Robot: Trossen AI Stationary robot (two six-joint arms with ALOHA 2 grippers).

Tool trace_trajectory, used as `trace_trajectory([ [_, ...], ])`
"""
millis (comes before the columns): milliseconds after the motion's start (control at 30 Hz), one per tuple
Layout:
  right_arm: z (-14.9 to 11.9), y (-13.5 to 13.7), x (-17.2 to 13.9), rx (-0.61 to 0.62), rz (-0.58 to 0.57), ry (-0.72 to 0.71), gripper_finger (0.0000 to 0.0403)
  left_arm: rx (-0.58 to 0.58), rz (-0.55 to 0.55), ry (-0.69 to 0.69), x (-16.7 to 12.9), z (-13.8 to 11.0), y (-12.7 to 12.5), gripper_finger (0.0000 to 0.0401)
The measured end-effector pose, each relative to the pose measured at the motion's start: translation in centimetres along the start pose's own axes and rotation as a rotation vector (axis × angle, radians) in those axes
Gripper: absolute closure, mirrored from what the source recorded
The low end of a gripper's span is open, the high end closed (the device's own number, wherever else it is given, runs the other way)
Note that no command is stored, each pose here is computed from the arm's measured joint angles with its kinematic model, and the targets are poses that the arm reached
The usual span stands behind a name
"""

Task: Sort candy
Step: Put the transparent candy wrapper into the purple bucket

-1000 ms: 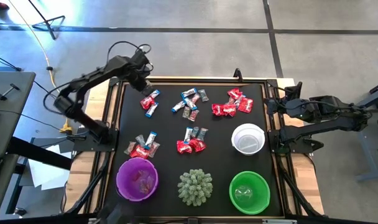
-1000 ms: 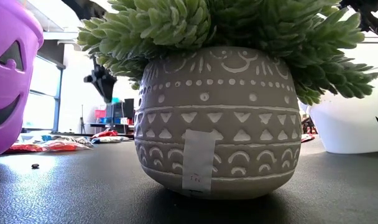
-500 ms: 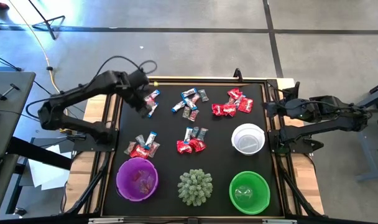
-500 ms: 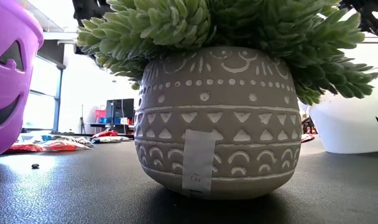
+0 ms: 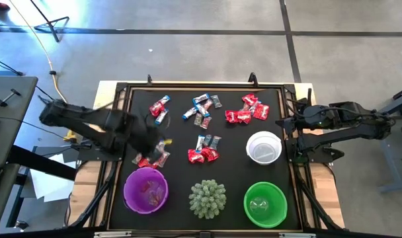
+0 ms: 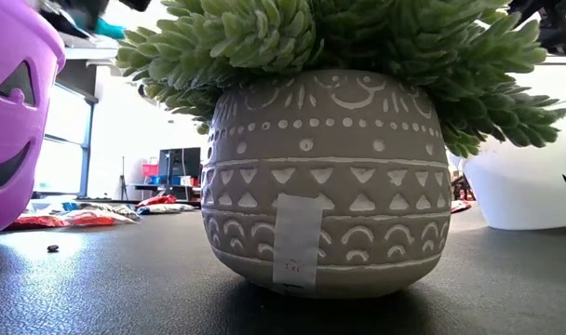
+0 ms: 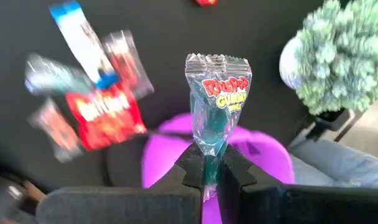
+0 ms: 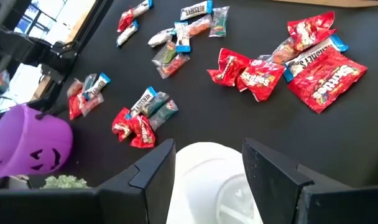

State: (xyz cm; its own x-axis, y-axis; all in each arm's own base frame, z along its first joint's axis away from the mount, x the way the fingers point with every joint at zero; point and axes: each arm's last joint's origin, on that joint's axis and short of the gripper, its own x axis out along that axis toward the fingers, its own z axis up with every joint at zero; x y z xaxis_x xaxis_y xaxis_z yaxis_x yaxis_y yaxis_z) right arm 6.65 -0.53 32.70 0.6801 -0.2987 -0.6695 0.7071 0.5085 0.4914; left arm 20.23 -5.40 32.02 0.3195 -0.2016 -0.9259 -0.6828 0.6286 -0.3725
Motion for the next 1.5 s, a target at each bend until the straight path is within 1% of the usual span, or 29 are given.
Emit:
trace_trajectory([
  [200,0.0,0.0,0.0,-0.051,0.000,0.001,0.0220,-0.062,0.045,0.003,1.5,-3.6,-2.1,0.0395],
  [333,0.0,0.0,0.0,-0.061,0.000,0.000,0.0220,-0.100,0.049,0.012,2.5,-5.1,-3.1,0.0395],
  [433,0.0,0.0,0.0,-0.062,-0.001,0.000,0.0220,-0.113,0.053,0.069,3.2,-5.9,-3.7,0.0388],
  [533,0.0,0.0,0.0,-0.084,-0.002,0.001,0.0220,-0.090,0.047,0.114,4.1,-6.5,-4.5,0.0373],
  [633,0.0,0.0,0.0,-0.102,-0.002,0.001,0.0220,-0.038,0.047,0.116,4.8,-6.9,-4.9,0.0355],
  [767,0.0,0.0,0.0,-0.104,-0.003,0.001,0.0220,0.007,0.066,0.117,5.3,-7.0,-5.1,0.0331],
  [933,-0.1,-0.2,0.0,-0.112,-0.022,0.012,0.0220,0.014,0.058,0.113,5.4,-6.9,-5.2,0.0307],
  [1000,-0.2,-0.3,0.0,-0.115,-0.029,0.016,0.0220,0.019,0.031,0.108,5.4,-6.9,-5.5,0.0301],
  [1100,-0.2,-0.4,0.0,-0.119,-0.038,0.022,0.0220,0.083,-0.034,0.105,4.9,-6.8,-6.0,0.0300],
  [1200,-0.2,-0.4,0.0,-0.119,-0.040,0.019,0.0220,0.105,-0.096,0.080,3.4,-6.1,-6.5,0.0303],
  [1300,-0.2,-0.4,0.0,-0.121,-0.049,0.010,0.0220,0.131,-0.138,0.010,1.8,-5.3,-6.8,0.0308],
  [1333,-0.2,-0.5,0.0,-0.125,-0.054,0.008,0.0220,0.142,-0.137,-0.014,1.3,-5.0,-6.8,0.0310],
  [1400,-0.2,-0.5,0.0,-0.142,-0.064,0.001,0.0220,0.151,-0.099,-0.059,0.4,-4.3,-6.3,0.0312],
  [1433,-0.2,-0.5,0.0,-0.143,-0.066,-0.002,0.0220,0.148,-0.067,-0.081,0.1,-3.9,-5.9,0.0313],
  [1500,-0.2,-0.6,0.0,-0.144,-0.071,-0.007,0.0220,0.128,0.040,-0.115,-0.2,-3.1,-4.8,0.0313],
])
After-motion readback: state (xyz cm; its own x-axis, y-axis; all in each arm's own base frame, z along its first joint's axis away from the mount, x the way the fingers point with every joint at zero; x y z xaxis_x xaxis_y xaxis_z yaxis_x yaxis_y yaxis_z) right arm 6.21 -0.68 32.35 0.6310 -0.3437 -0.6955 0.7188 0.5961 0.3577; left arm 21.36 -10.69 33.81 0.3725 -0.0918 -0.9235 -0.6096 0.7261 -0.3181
